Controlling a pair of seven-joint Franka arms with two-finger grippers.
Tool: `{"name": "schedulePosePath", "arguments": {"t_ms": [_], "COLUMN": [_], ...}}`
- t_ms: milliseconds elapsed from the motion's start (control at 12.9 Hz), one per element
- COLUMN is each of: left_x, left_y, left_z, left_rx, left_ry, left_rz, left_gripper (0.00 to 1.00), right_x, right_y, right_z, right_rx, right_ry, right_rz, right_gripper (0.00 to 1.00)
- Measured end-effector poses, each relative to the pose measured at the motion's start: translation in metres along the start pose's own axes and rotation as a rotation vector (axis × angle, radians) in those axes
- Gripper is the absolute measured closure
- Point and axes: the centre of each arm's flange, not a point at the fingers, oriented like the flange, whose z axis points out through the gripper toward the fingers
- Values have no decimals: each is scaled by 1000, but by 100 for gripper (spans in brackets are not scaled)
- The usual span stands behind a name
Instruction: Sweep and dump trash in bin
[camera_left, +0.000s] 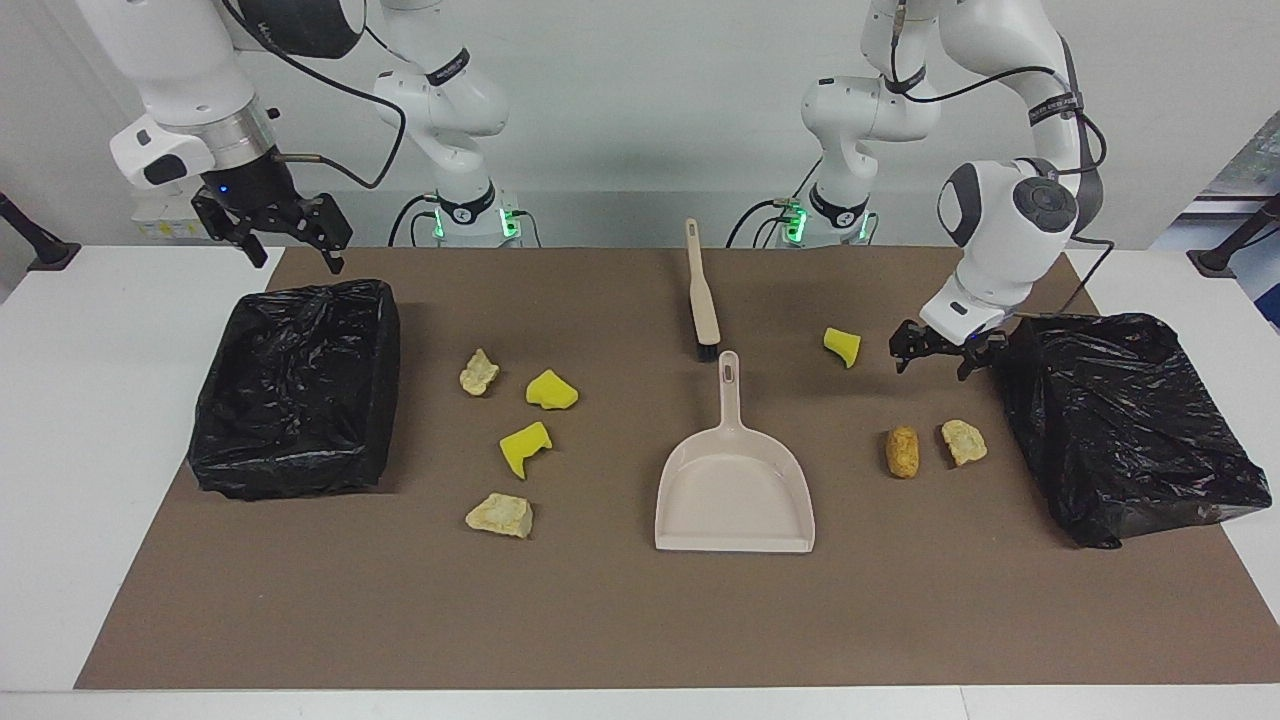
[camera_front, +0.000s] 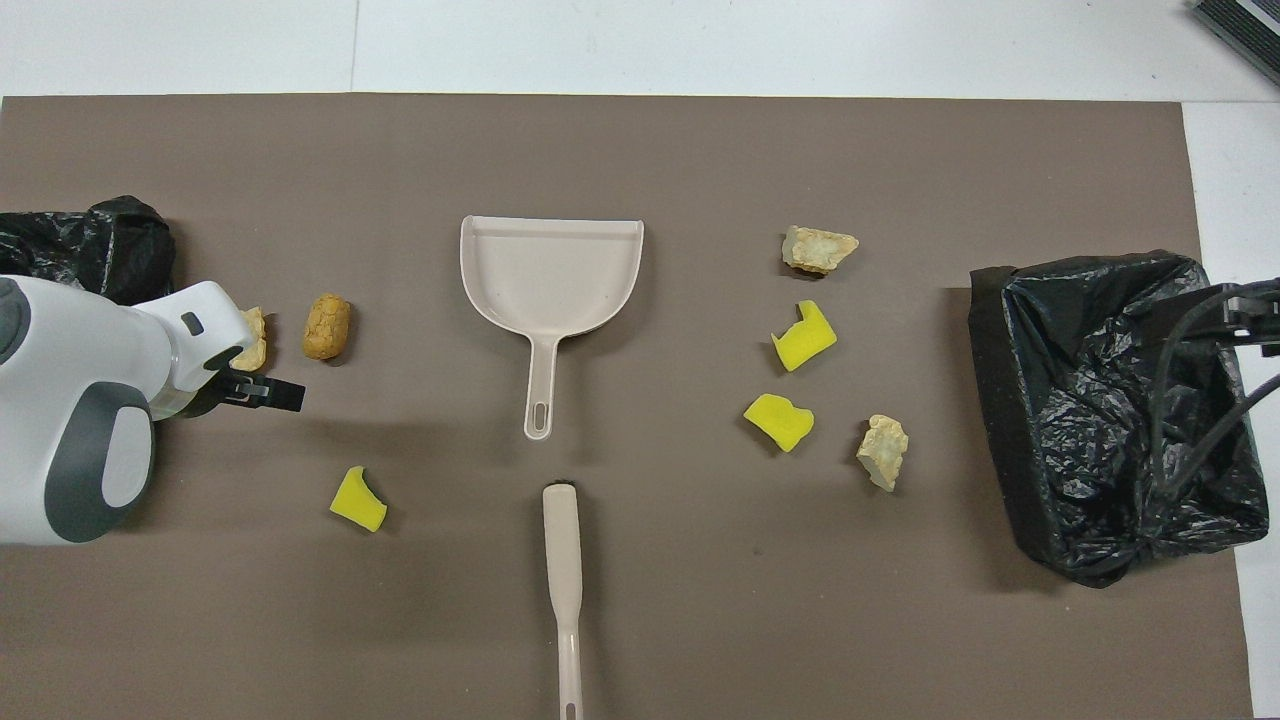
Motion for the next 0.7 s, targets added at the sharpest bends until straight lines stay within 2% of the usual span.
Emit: {"name": "schedulePosePath", "arguments": {"t_ms": [233,389,544,699], "left_x": [15,30,36,40], "left_y": [2,6,6,4], "left_z": [-17,-42,-63,-102], "left_rx": [9,16,18,15], "left_ry": [40,86,100,79], "left_rz": [11,22,23,21], "left_gripper": [0,0,0,0], "right_x": [1,1,-2,-2], "right_y": [-3,-9,-14,-14], "right_z": [-1,1,4,11], "right_rx": [1,1,0,0], "right_ry": [25,26,18,10], "right_rz": [-5,-16,-24,-25], "right_gripper": [0,0,0,0]}}
